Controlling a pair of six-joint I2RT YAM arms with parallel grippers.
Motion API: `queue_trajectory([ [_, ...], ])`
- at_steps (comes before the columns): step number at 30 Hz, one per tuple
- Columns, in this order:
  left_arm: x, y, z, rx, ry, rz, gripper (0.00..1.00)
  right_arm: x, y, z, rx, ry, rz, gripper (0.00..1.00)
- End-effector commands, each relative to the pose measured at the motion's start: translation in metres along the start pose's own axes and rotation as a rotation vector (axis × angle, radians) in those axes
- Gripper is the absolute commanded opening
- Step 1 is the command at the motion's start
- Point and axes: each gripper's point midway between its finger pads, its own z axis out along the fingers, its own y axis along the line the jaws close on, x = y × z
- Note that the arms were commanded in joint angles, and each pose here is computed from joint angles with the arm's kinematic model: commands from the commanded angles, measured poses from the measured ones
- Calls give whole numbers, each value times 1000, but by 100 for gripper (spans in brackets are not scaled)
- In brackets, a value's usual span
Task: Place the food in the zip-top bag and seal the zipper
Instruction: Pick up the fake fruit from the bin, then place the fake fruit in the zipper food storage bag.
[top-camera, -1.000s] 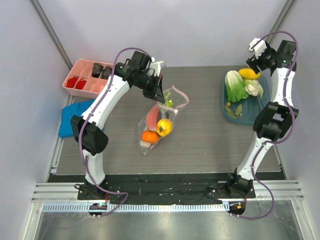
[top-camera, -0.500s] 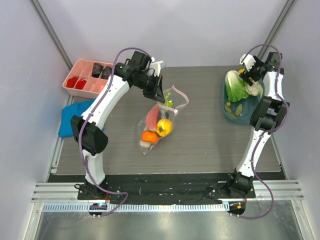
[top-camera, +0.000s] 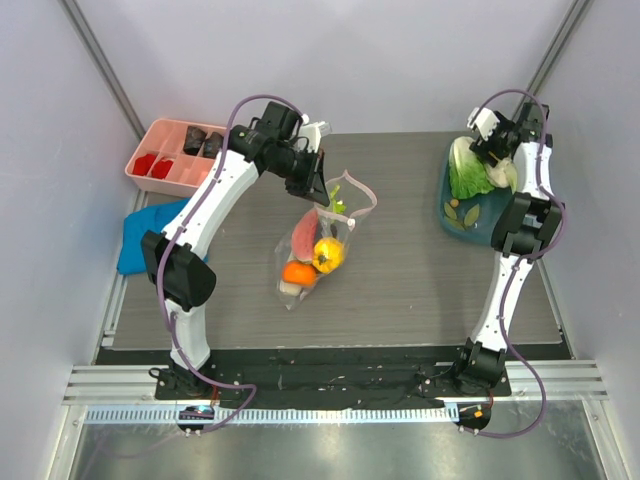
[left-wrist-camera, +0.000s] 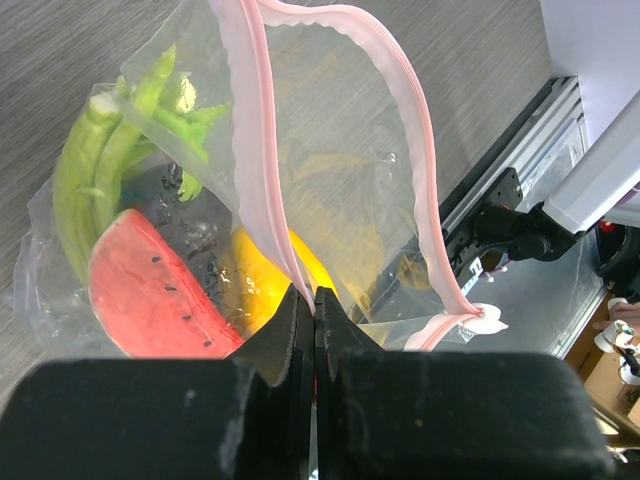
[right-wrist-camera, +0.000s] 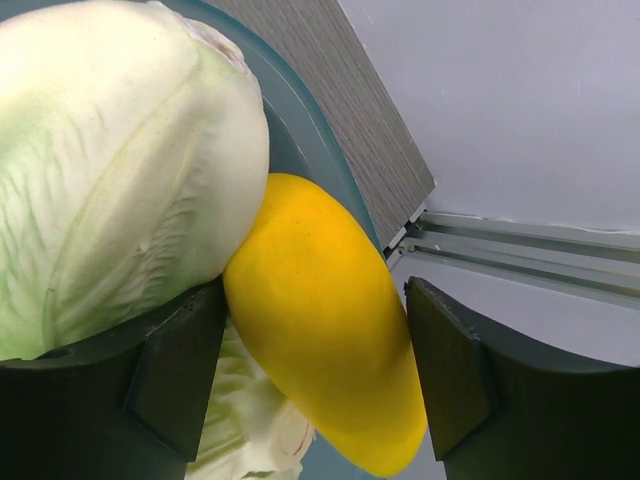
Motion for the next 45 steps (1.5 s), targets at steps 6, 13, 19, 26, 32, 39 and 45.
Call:
queue_trajectory([
  [6, -11, -7, -10, 14, -42, 27, 0, 29, 51, 17, -123, 69, 242, 58],
  [13, -12, -8, -11, 17, -48, 26, 0, 0, 28, -16, -79, 2, 303, 33],
  [19, -11, -12, -15, 26, -53, 29, 0, -30, -10, -62, 11, -83, 342, 21],
  [26, -10, -13, -16, 30, -58, 38, 0, -61, -35, -109, 66, -173, 385, 18],
  [32, -11, -15, -18, 36, -65, 48, 0, -74, -41, -139, 86, -206, 407, 17],
  [39, -11, -16, -18, 44, -63, 44, 0, -134, -23, -191, 5, -361, 562, 16],
  [45, -11, -24, -16, 85, -61, 20, 0, -207, 21, -238, -170, -540, 797, 16],
])
